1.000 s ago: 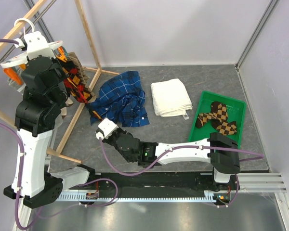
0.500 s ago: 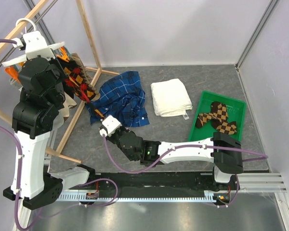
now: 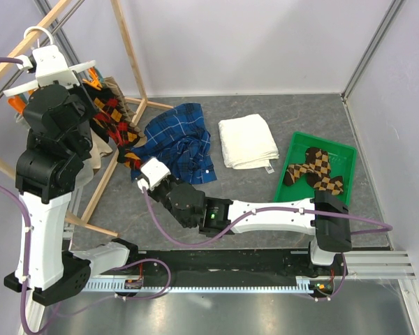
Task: Remove the socks clipped to the hanger
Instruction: Remove the sock from the hanger.
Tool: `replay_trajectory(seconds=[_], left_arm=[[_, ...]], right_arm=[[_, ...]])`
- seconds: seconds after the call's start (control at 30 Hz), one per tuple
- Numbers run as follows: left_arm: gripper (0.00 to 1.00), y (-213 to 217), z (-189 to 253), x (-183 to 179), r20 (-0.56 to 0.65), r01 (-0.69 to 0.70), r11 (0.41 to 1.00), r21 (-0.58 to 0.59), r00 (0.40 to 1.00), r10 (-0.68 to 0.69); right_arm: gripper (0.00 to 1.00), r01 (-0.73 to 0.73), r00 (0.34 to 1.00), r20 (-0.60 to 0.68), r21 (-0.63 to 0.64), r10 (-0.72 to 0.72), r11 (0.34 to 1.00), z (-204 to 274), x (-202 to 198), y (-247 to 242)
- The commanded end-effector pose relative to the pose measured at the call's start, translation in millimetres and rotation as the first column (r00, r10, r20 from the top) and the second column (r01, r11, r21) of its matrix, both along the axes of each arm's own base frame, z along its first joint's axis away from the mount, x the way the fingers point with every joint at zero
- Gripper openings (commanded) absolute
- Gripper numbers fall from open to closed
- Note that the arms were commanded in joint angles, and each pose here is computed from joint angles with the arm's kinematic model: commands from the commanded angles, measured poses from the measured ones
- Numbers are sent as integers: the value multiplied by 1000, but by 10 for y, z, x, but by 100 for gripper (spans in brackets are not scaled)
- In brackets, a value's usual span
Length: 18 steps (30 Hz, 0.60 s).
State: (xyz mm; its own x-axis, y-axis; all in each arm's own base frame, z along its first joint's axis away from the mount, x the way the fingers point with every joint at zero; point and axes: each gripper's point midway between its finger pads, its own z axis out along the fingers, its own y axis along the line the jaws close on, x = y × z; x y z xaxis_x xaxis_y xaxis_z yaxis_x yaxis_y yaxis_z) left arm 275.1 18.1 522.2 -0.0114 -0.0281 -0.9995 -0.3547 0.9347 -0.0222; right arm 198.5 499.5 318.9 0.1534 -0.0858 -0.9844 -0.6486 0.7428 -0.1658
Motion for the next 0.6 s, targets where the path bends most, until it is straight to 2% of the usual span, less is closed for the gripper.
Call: replay_trajectory(seconds=[0.0, 0.03, 0.1, 0.2, 0.37, 0.4, 0.43, 0.5, 0.57], left_arm=[[2, -112, 123, 36, 51, 62, 998, -33, 997, -60], [6, -128, 121, 44, 45, 74, 997, -19, 996, -73], [26, -136, 129, 41, 47, 79, 997, -25, 996, -77], [4, -130, 157, 31, 52, 79, 997, -20, 996, -78], [3, -162, 162, 48, 53, 94, 995, -22, 994, -93], [16, -161, 153, 56, 51, 91, 996, -26, 995, -90], [37, -160, 151, 65, 52, 88, 996, -27, 995, -87], [41, -165, 131, 84, 42, 88, 996, -18, 995, -87], [37, -164, 132, 87, 40, 88, 996, -14, 995, -87]], right_arm=[[0, -35, 999, 34, 66, 33, 997, 396, -19, 122], [0, -38, 999, 37, 68, 36, 997, 411, -19, 142], [0, -43, 998, 39, 68, 40, 997, 430, -1, 172], [0, -47, 998, 37, 59, 45, 997, 389, 2, 196], [0, -65, 998, 27, 59, 63, 996, 350, -21, 229], [0, -68, 997, 28, 60, 66, 996, 357, -31, 234], [0, -69, 997, 29, 59, 68, 996, 360, -32, 240], [0, -71, 997, 31, 55, 69, 996, 365, -26, 244], [0, -71, 997, 33, 55, 69, 996, 368, -25, 243]])
